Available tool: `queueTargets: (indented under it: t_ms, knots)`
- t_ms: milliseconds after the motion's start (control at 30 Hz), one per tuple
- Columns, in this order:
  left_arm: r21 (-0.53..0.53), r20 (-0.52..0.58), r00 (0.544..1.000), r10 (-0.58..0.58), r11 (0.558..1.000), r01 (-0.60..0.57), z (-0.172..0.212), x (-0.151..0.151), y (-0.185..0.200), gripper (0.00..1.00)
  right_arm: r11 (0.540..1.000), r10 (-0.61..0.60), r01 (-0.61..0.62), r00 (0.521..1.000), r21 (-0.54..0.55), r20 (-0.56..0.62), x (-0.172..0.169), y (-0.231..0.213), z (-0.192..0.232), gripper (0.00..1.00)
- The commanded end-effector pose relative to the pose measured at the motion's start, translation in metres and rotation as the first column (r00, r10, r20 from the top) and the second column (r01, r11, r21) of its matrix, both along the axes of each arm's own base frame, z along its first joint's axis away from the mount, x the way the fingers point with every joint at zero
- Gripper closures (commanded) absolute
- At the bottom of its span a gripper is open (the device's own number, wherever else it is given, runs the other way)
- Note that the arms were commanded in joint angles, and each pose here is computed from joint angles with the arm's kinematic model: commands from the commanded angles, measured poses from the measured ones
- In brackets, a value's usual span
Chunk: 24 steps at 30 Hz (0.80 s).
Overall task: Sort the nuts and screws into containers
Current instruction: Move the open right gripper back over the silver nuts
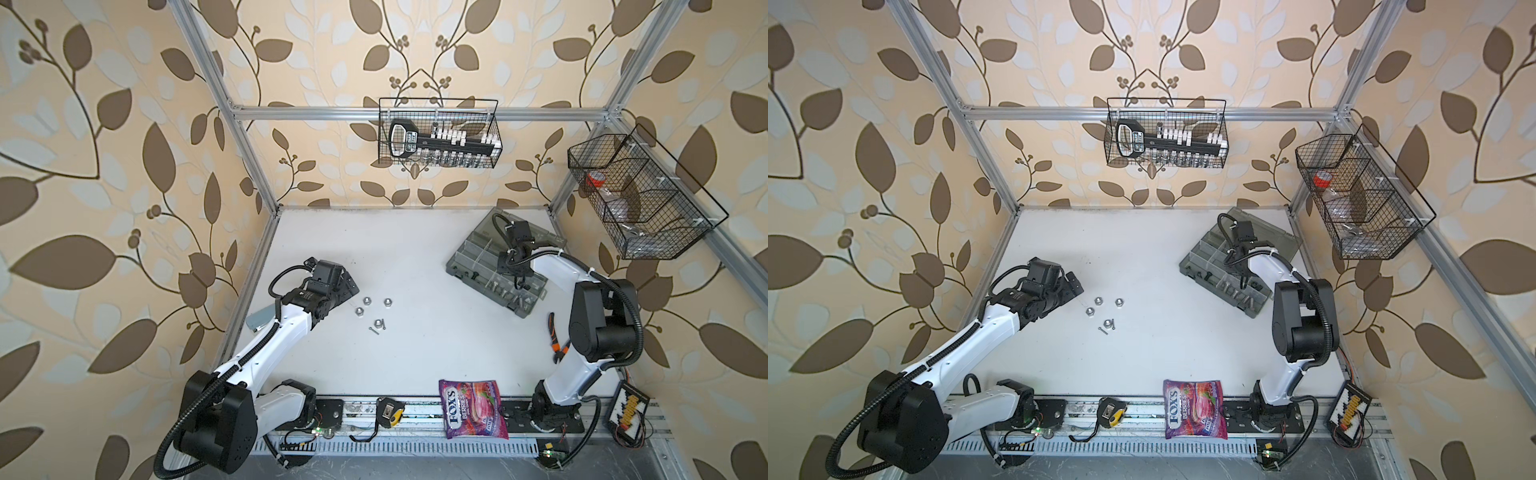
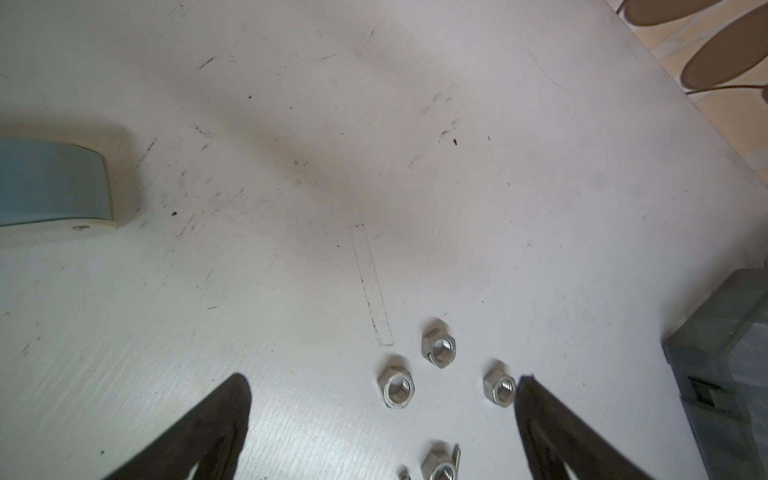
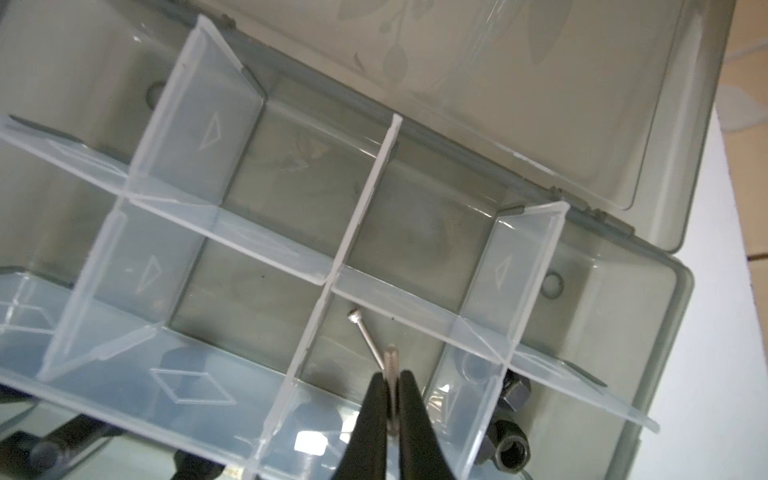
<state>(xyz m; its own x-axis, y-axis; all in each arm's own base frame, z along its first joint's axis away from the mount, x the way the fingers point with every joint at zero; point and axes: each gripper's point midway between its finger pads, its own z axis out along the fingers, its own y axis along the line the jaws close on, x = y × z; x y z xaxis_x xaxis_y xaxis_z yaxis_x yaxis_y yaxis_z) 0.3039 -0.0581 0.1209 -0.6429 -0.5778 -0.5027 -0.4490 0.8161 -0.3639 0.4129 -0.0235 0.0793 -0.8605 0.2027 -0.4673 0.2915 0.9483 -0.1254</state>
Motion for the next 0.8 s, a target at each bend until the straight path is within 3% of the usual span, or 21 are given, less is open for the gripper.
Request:
queueTargets:
  t_ms: [0,233,467,600,767]
  knots:
    - [0.01,0.03,1.0,-0.004,1.0,0.004,0.013,0.007,0.001,0.01,1.0,0.001,-0.001,1.0,-0.005,-0.023,-0.005,-0.002,-0.008,0.8]
    - [0.01,0.031,1.0,-0.003,1.0,0.003,0.014,0.007,0.002,0.01,1.0,0.002,-0.002,1.0,0.008,0.007,-0.005,0.0,0.006,0.74]
    - [0.011,0.032,1.0,-0.001,1.0,0.0,0.014,0.007,0.002,0.01,0.992,0.061,-0.069,0.995,0.103,0.076,-0.009,0.023,0.035,0.73]
    - [0.009,0.035,0.999,0.003,1.0,-0.003,0.016,0.007,0.002,0.01,0.983,0.132,-0.145,0.984,0.112,0.117,-0.015,0.055,0.053,0.71]
    - [0.016,0.036,0.999,0.013,1.0,-0.014,0.017,0.007,0.004,0.01,0.948,0.283,-0.297,0.952,0.117,0.118,-0.03,0.126,0.06,0.71]
